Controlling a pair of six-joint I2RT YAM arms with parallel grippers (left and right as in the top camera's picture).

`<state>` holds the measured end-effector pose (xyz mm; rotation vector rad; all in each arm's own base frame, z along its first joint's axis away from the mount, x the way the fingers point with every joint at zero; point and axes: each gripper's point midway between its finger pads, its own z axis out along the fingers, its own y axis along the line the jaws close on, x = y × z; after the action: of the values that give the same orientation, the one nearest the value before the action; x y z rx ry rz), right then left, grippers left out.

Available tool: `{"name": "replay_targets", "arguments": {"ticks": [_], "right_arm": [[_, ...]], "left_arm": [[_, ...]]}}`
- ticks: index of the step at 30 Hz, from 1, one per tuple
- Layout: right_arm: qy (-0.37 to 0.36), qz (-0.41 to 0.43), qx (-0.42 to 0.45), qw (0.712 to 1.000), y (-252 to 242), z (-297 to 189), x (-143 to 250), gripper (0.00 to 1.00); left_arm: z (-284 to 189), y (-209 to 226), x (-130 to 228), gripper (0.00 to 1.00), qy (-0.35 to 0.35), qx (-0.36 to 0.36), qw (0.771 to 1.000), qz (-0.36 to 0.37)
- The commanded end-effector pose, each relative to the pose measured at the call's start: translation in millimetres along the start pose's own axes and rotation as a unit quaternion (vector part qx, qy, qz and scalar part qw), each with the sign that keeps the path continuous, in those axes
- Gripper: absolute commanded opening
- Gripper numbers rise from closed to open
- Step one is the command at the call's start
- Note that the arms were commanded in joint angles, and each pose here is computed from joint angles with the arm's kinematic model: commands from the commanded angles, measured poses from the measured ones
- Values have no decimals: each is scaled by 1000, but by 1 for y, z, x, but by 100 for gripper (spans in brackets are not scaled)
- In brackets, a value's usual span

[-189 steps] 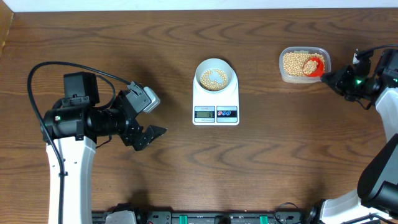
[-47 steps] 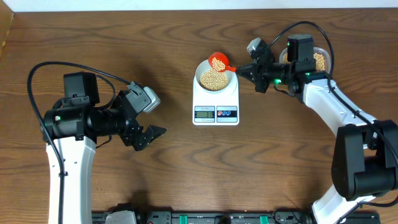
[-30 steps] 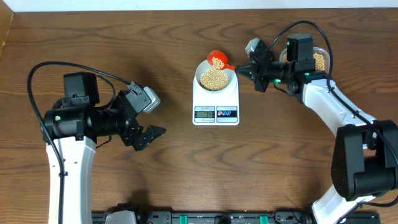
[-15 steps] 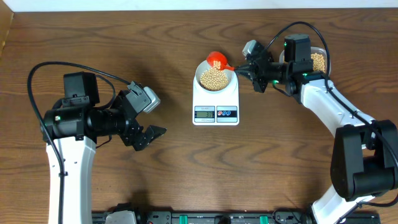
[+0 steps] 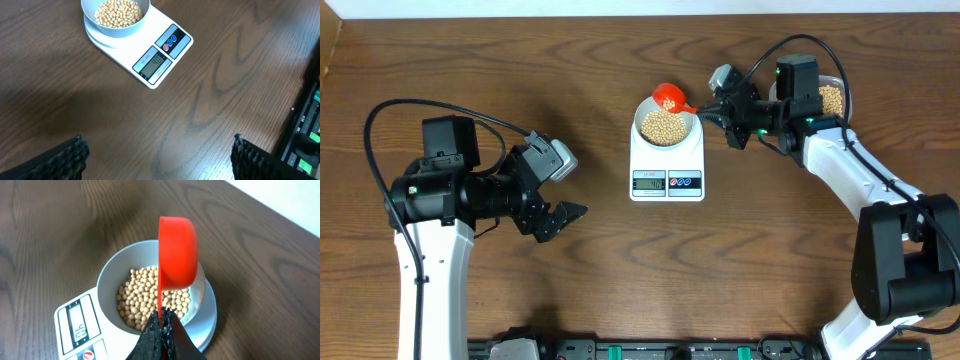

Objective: Scoop item into bowl and weigh 50g on scale

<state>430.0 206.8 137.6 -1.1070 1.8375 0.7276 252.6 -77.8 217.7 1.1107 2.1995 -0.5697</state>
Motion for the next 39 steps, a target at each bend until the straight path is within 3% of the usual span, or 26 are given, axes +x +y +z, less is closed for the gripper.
{"name": "replay_targets", "arguments": {"ticks": [1, 23, 29, 33, 39], "right_arm": [[-15, -24, 5, 1000, 4, -7, -17, 1], [-17, -1, -11, 1000, 13, -7, -20, 1], [-21, -30, -5, 999, 13, -7, -24, 1], [38, -81, 27, 996, 7, -4, -2, 1], [0, -125, 53, 991, 6, -17, -38, 1]], "left_arm": [[-6, -1, -10, 93, -13, -4, 1000, 17], [-6, -1, -10, 93, -13, -4, 1000, 17], [-6, -1, -10, 93, -13, -4, 1000, 17], [-6, -1, -10, 93, -13, -4, 1000, 17], [-6, -1, -10, 93, -13, -4, 1000, 17]]}}
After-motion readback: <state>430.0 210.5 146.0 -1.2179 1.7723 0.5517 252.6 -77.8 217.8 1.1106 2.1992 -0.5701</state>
